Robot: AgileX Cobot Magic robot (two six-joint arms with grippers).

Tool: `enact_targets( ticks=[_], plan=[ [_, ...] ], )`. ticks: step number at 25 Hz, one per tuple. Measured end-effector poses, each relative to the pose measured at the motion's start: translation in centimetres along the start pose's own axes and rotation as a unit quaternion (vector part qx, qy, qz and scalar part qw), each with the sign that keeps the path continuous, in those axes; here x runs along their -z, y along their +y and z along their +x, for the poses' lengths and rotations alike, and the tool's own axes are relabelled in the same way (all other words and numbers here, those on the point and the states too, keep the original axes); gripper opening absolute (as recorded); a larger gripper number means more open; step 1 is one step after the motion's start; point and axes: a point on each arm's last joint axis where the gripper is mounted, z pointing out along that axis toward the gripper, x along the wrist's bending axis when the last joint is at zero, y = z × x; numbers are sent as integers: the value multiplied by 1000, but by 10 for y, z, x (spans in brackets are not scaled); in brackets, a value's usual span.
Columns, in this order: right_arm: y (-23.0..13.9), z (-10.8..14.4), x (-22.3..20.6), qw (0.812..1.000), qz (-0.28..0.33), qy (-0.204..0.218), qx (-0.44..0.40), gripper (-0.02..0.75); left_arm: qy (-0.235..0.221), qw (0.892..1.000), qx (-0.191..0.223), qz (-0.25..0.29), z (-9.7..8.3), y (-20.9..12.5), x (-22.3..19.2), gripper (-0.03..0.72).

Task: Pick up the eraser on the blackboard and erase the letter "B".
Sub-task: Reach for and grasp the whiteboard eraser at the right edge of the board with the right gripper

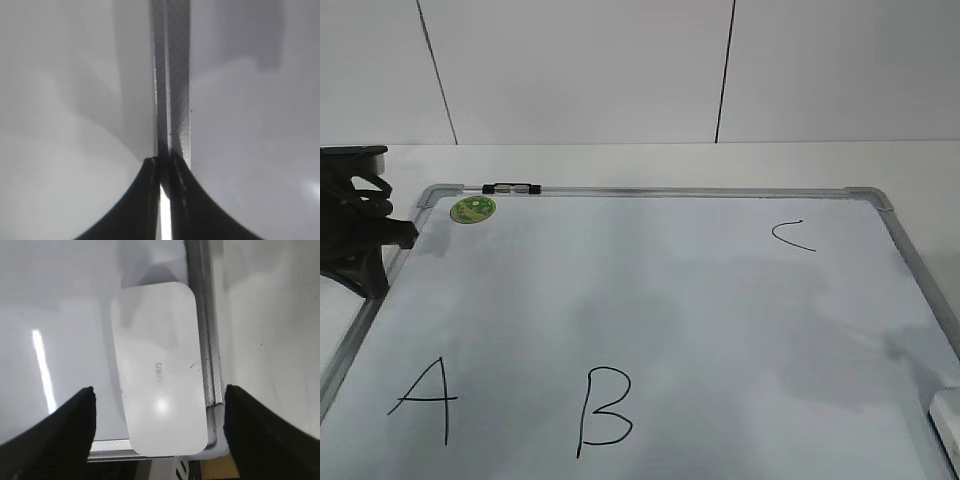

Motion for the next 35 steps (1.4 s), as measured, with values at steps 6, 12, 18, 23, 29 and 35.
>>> enact_targets(
  ticks=[6,12,18,23,29,35],
  plan=[
    [1,-1,0,1000,-7,-5,4,568,0,1000,0,-1,0,0,0,16],
    [-8,-4,-12,1000,-13,-8,9,563,0,1000,-3,-1,0,0,0,16],
    [-17,-7,-9,998,-50,-9,39,563,0,1000,0,-1,0,0,0,16],
    [-17,-7,-7,997,-63,-8,41,563,0,1000,0,-1,0,0,0,16],
    [-17,-6,-7,997,-64,-3,39,563,0,1000,-3,-1,0,0,0,16],
    [-13,-4,-19,999,-23,0,31,659,0,1000,-3,-1,0,0,0,16]
  ],
)
